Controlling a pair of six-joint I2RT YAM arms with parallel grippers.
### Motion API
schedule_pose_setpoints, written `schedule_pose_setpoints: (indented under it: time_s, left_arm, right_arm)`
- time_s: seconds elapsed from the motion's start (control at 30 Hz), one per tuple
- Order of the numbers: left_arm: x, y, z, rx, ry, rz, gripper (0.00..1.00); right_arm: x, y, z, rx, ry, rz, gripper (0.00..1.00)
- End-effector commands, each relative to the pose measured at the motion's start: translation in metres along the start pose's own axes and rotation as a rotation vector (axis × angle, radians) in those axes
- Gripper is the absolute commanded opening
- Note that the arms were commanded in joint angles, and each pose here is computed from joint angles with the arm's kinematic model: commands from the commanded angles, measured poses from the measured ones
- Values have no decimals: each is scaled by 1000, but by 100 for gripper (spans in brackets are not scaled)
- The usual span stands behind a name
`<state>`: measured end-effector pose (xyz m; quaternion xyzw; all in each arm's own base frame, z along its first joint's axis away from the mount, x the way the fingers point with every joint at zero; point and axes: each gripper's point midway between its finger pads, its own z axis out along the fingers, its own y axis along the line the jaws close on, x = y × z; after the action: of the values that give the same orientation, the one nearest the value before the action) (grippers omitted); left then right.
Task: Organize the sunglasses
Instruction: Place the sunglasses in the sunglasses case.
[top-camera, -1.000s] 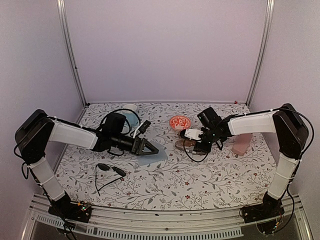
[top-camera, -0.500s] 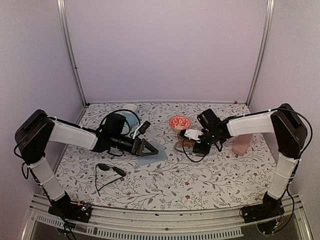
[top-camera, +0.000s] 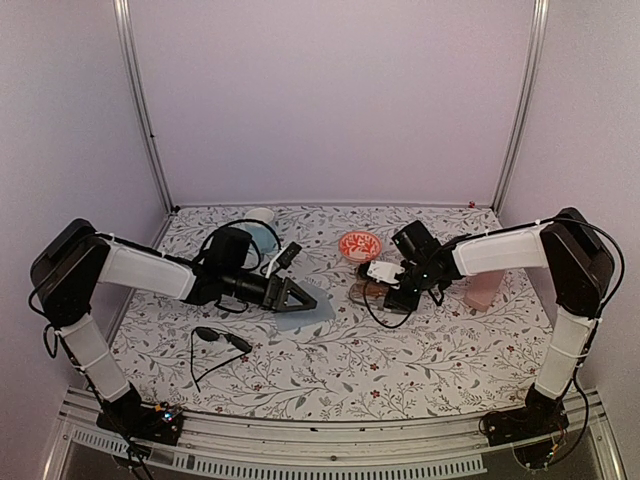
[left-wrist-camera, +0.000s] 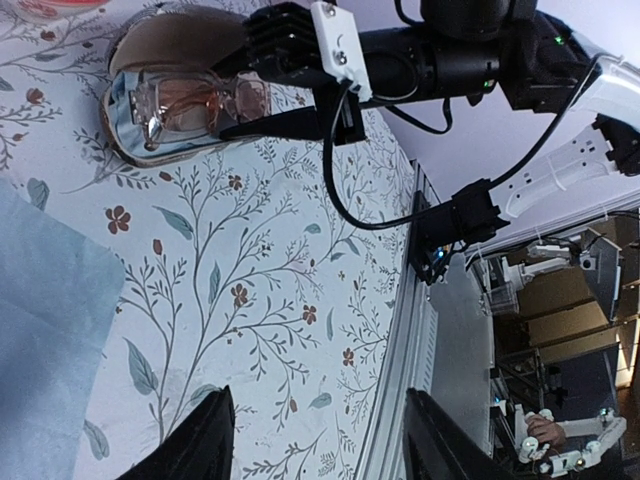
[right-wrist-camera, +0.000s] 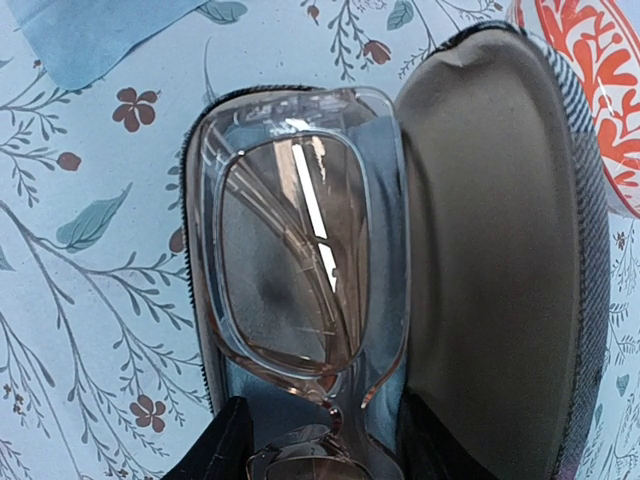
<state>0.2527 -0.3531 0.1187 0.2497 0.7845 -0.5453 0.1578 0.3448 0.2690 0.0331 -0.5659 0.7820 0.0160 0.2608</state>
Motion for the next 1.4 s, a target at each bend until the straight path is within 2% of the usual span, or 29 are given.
schedule_pose_setpoints:
  time_s: [0.0, 0.53, 0.93, 1.37]
  left_arm:
    - [3, 4, 1, 8, 3, -4, 58]
    - [3, 5, 3, 8, 5, -7, 58]
    - [3, 14, 8, -7, 11, -17, 58]
    - [0, 22, 16, -23, 17, -21, 58]
  right_arm:
    - [1, 12, 0, -30, 3, -8, 45]
    - [2, 9, -3, -10, 16, -12, 59]
    - [-17, 9, -24, -16, -81, 4, 59]
    - [-20, 8, -32, -10, -114, 42, 58]
